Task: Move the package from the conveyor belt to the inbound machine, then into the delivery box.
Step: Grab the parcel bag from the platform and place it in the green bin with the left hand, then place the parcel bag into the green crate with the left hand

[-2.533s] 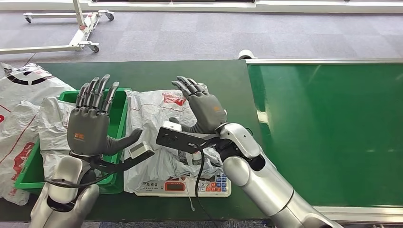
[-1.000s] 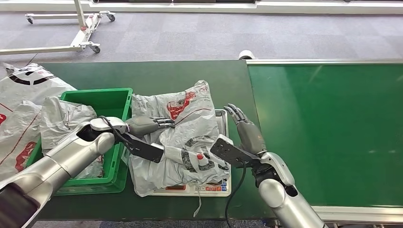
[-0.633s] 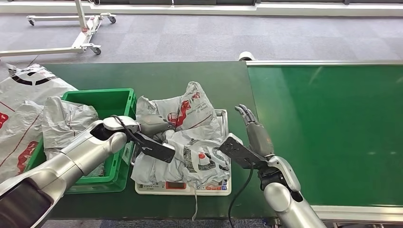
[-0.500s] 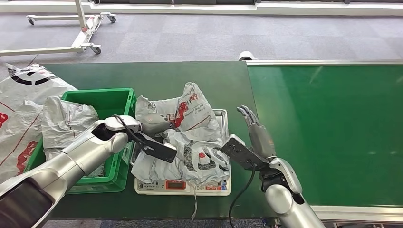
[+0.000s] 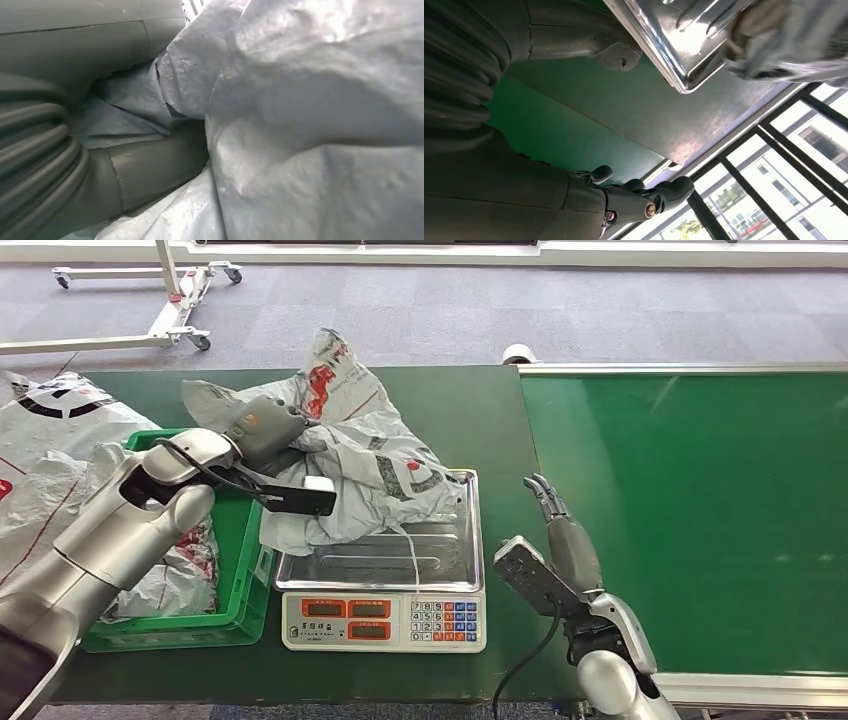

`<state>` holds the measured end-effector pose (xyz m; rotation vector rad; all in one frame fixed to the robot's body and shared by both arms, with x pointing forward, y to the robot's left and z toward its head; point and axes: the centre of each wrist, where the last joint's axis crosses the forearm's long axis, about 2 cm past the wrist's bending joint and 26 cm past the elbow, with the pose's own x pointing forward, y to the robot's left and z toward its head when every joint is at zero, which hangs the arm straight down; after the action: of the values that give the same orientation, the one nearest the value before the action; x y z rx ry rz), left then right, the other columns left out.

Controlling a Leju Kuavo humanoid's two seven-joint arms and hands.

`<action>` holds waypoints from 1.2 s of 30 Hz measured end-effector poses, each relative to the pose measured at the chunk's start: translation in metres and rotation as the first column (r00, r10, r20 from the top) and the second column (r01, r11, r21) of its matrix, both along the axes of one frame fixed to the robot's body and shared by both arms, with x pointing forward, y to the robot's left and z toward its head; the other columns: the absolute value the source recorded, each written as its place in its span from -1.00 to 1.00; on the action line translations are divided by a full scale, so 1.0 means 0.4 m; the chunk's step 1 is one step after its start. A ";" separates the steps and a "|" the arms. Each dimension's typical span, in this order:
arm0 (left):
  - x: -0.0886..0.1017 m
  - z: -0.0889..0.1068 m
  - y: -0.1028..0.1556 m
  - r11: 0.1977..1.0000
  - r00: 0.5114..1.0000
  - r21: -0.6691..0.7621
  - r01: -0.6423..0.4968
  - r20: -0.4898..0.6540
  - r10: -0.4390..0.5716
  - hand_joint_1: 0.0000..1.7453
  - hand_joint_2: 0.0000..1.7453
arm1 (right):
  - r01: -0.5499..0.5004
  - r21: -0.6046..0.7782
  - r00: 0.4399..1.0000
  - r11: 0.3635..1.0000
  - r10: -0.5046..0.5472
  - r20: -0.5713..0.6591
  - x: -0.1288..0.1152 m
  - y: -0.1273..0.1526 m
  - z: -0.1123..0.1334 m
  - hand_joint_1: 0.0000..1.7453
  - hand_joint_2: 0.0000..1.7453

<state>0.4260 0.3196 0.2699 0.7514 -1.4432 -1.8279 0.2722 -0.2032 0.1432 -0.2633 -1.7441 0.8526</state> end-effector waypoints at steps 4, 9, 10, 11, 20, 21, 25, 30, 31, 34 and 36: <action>-0.002 0.059 0.080 0.996 0.991 -0.003 -0.091 0.102 0.090 1.00 1.00 | 0.030 0.009 1.000 1.000 -0.030 -0.009 -0.033 -0.021 -0.018 -1.00 1.00; -0.018 0.097 0.180 0.981 0.967 -0.015 -0.192 0.167 0.192 1.00 1.00 | 0.049 0.014 0.999 0.999 -0.049 -0.012 -0.067 -0.036 -0.030 -1.00 1.00; -0.021 0.101 0.194 0.979 0.963 -0.017 -0.205 0.172 0.205 1.00 1.00 | 0.051 0.015 0.999 0.999 -0.051 -0.013 -0.070 -0.037 -0.031 -1.00 1.00; -0.023 0.104 0.206 0.976 0.960 -0.019 -0.216 0.177 0.216 1.00 1.00 | 0.053 0.015 0.999 0.998 -0.053 -0.013 -0.072 -0.039 -0.031 -1.00 1.00; -0.063 0.087 0.350 0.926 0.915 0.011 -0.377 0.157 0.371 1.00 1.00 | 0.068 0.012 0.998 0.998 -0.068 -0.013 -0.071 -0.044 -0.027 -1.00 1.00; -0.070 0.079 0.371 0.918 0.909 0.021 -0.397 0.148 0.390 1.00 1.00 | 0.072 0.010 0.997 0.997 -0.072 -0.016 -0.071 -0.044 -0.027 -1.00 1.00; -0.121 0.014 0.450 0.881 0.881 0.058 -0.469 0.097 0.463 1.00 1.00 | 0.087 0.008 0.996 0.996 -0.087 -0.025 -0.072 -0.048 -0.027 -1.00 1.00; -0.222 -0.124 0.506 0.823 0.834 0.140 -0.551 0.058 0.548 1.00 1.00 | 0.103 0.009 0.994 0.995 -0.102 -0.030 -0.087 -0.054 -0.032 -1.00 1.00; -0.235 -0.140 0.512 0.817 0.830 0.151 -0.556 0.053 0.555 1.00 1.00 | 0.105 0.008 0.994 0.994 -0.104 -0.029 -0.088 -0.055 -0.032 -1.00 1.00; -0.261 -0.163 0.525 0.804 0.819 0.167 -0.571 0.039 0.573 1.00 1.00 | 0.107 0.007 0.994 0.994 -0.107 -0.029 -0.089 -0.056 -0.033 -1.00 1.00; -0.275 -0.174 0.532 0.794 0.810 0.179 -0.581 0.027 0.586 0.72 1.00 | 0.108 0.007 0.994 0.994 -0.108 -0.029 -0.089 -0.057 -0.033 -1.00 1.00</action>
<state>0.3161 0.5324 0.2002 1.1123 -0.8828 -1.4719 0.2365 -0.2260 0.1298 -0.3355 -1.6903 0.7671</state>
